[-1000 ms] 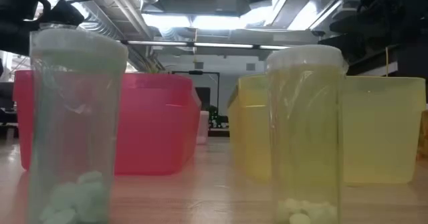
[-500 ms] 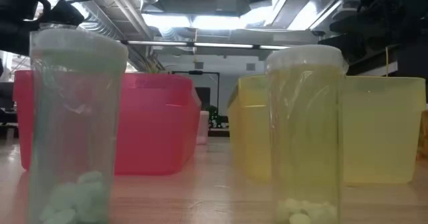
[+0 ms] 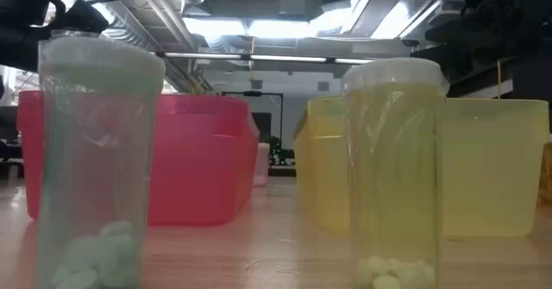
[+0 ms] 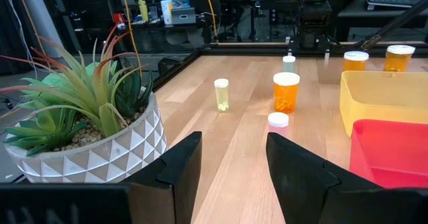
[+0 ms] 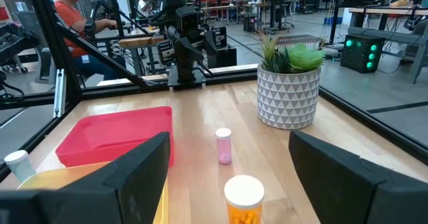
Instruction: Pick and place medicine bottles into bin by pill shape (circle, oval)
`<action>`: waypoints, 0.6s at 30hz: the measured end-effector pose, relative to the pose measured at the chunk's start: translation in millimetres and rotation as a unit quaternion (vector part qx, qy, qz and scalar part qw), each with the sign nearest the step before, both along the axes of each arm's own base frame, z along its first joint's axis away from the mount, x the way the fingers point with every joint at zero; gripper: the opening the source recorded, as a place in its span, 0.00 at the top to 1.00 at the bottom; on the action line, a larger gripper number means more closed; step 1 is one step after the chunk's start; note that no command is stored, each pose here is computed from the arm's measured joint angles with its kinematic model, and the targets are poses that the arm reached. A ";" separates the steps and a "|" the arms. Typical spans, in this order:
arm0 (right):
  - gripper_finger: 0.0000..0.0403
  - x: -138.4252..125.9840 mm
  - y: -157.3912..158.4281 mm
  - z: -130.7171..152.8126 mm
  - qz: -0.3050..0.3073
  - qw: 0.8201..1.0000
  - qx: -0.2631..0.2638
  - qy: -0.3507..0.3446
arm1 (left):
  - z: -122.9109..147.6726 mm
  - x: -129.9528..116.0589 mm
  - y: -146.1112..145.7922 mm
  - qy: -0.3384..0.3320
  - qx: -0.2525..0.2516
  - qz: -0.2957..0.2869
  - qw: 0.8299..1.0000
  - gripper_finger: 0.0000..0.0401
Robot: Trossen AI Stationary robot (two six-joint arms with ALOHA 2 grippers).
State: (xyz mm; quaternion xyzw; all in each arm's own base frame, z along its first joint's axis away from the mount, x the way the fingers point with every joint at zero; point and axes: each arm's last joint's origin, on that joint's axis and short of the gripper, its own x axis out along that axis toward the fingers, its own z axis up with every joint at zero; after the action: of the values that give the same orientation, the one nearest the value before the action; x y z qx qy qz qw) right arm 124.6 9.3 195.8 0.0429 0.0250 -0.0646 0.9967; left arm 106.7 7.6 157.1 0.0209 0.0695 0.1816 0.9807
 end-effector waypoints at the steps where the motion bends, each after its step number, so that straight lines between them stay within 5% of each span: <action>1: 0.24 0.0 0.0 0.0 0.000 1.000 0.000 0.000 | 0.0 0.0 0.0 0.000 0.000 0.000 1.000 0.60; 11: 0.24 0.1 0.0 1.1 0.000 1.000 0.007 -0.006 | 0.1 0.0 0.0 0.000 0.000 0.000 1.000 0.60; 18: 0.24 0.1 0.0 1.7 -0.004 0.995 0.096 -0.021 | 0.0 0.0 0.0 0.000 0.000 0.000 1.000 0.60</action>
State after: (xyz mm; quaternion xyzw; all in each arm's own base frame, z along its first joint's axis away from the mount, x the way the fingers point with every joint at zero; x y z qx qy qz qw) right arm 124.7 9.3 197.5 0.1399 0.0099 -0.0654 0.9879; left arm 106.7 7.6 157.1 0.0208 0.0696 0.1818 0.9806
